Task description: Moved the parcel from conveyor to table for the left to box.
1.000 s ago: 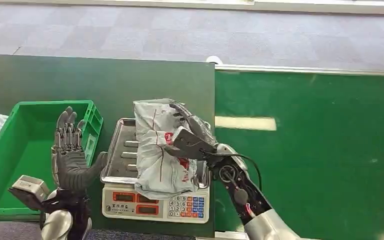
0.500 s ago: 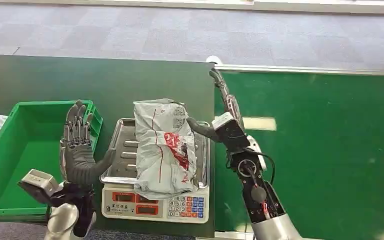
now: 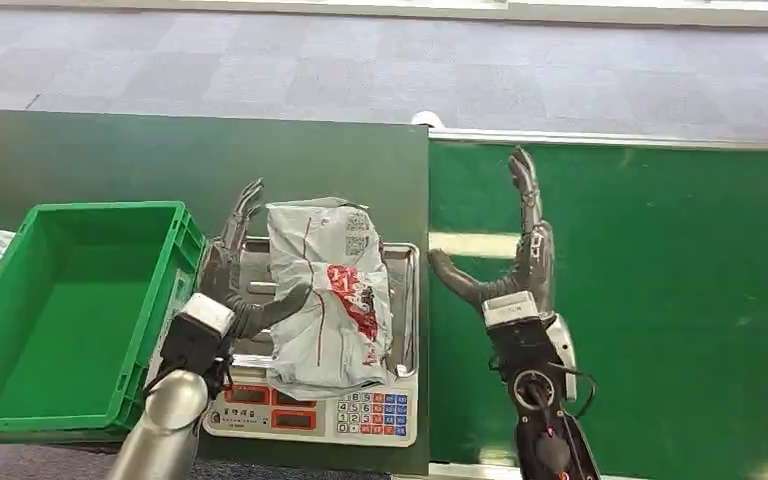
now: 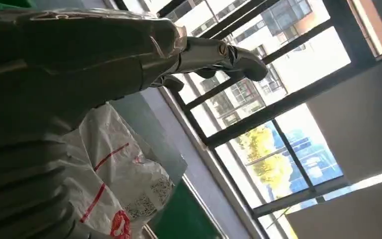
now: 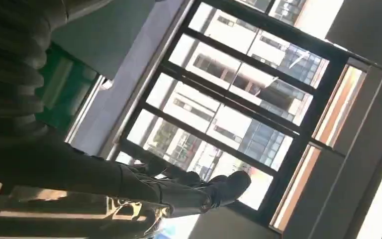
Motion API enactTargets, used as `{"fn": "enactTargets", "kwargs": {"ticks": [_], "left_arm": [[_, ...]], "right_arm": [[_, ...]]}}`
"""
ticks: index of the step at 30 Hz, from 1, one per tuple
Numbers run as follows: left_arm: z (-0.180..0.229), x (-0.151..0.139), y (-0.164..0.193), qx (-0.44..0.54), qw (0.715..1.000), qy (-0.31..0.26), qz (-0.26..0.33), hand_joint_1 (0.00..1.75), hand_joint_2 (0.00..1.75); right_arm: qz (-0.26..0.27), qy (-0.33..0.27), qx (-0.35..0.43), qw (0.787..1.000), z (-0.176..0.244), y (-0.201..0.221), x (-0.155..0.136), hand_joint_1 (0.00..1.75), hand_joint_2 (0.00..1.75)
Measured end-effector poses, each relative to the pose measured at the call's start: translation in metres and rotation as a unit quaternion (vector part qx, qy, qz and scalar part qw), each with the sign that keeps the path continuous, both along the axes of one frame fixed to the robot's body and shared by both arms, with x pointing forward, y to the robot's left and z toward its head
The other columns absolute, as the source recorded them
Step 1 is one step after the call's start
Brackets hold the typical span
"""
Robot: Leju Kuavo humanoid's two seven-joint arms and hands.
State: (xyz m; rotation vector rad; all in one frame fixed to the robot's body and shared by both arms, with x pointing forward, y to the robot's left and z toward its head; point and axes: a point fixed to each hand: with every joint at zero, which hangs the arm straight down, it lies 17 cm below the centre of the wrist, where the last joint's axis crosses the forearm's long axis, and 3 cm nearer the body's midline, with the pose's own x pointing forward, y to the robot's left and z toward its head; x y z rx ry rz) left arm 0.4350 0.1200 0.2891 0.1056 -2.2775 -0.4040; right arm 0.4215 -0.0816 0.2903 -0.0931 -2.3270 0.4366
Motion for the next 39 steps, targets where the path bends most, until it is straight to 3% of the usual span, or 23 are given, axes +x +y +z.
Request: {"fn": "enactTargets", "kwargs": {"ticks": [8,20,26,32,36,37,38,39], "left_arm": [[-0.008,0.014,-0.003,0.055,0.998,0.015,0.018,0.0,1.75],[-0.02,0.045,0.001,0.156,0.985,0.007,0.071,0.0,1.75],[-0.052,0.068,-0.018,0.283,0.954,0.034,0.093,0.0,1.75],[-0.115,0.079,-0.04,0.383,0.916,0.105,0.051,0.0,1.75],[-0.137,0.084,-0.046,0.416,0.9,0.127,0.033,0.03,1.75],[-0.141,0.086,-0.047,0.424,0.896,0.132,0.029,0.75,1.75],[-0.144,0.087,-0.048,0.431,0.892,0.136,0.025,0.75,1.75],[-0.147,0.088,-0.049,0.437,0.888,0.139,0.021,1.54,1.75]], "right_arm": [[-0.067,0.027,-0.005,0.997,-0.042,-0.043,-0.033,0.0,1.75],[-0.1,0.074,0.02,0.992,-0.086,-0.079,-0.073,0.0,1.75],[-0.09,0.078,0.017,0.993,-0.089,-0.075,-0.075,0.0,1.75],[-0.08,0.079,0.01,0.994,-0.09,-0.071,-0.075,0.0,1.75],[-0.08,0.078,0.01,0.994,-0.089,-0.071,-0.075,0.0,1.75],[-0.08,0.078,0.01,0.994,-0.089,-0.071,-0.075,0.0,1.75],[-0.08,0.078,0.01,0.994,-0.089,-0.071,-0.075,0.0,1.75],[-0.08,0.078,0.01,0.994,-0.089,-0.071,-0.075,0.0,1.75]]}}
